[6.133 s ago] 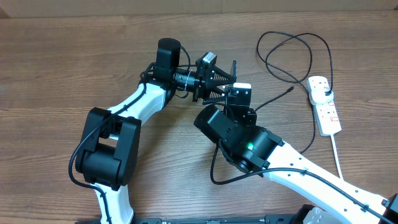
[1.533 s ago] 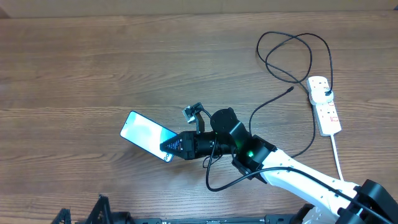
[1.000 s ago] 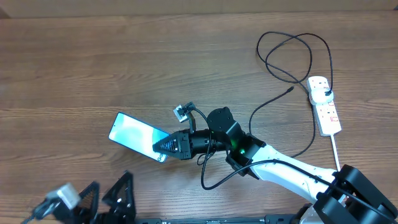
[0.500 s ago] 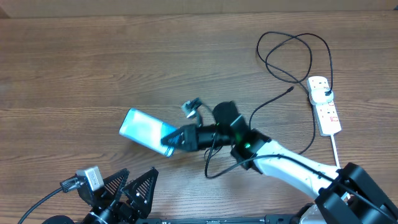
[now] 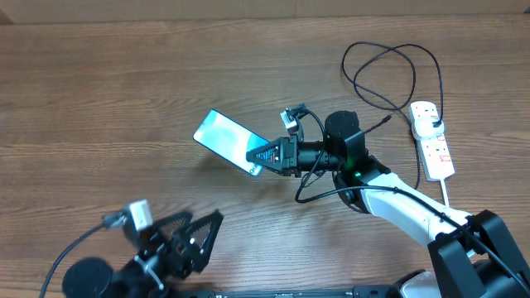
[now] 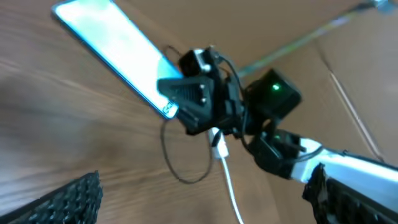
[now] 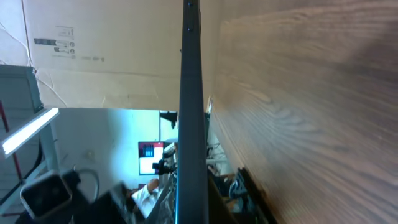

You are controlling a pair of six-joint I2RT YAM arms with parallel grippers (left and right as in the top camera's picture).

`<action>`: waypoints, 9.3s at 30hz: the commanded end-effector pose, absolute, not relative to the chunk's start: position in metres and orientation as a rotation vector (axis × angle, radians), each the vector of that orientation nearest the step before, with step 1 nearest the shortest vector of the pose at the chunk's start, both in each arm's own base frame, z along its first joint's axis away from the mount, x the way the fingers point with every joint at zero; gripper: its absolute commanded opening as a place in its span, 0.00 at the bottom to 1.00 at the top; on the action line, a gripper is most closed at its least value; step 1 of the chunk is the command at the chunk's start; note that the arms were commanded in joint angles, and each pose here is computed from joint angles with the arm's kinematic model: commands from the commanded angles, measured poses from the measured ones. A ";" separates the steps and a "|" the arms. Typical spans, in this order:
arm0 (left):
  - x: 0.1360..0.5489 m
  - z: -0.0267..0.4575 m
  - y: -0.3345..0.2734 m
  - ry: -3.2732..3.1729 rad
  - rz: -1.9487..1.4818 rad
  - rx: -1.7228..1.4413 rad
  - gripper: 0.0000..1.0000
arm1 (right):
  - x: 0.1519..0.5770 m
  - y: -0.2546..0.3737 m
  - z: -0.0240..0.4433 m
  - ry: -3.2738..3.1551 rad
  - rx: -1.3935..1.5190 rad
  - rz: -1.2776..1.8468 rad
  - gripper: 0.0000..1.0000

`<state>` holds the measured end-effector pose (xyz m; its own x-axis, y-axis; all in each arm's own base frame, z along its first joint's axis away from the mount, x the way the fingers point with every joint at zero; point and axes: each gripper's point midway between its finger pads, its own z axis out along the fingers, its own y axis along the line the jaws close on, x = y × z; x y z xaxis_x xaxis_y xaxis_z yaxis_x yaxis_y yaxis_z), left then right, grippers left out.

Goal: Plug charger to phone and switch on socket

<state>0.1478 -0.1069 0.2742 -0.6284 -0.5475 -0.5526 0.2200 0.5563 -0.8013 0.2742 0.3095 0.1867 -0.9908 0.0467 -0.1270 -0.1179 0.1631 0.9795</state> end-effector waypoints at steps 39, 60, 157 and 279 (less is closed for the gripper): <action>0.184 0.240 -0.129 1.836 -1.554 -0.310 1.00 | 0.261 0.272 0.217 2.096 0.186 2.219 0.04; 0.212 0.237 -0.099 1.720 -1.561 -0.775 1.00 | 0.212 0.332 0.231 2.076 0.104 2.318 0.04; 0.258 0.142 -0.161 2.200 -1.925 -0.474 0.04 | 0.350 0.119 0.073 2.448 0.664 0.591 0.65; 0.306 0.232 -0.161 1.872 -1.846 -0.206 0.04 | 0.150 0.216 0.192 2.541 -0.405 1.566 0.04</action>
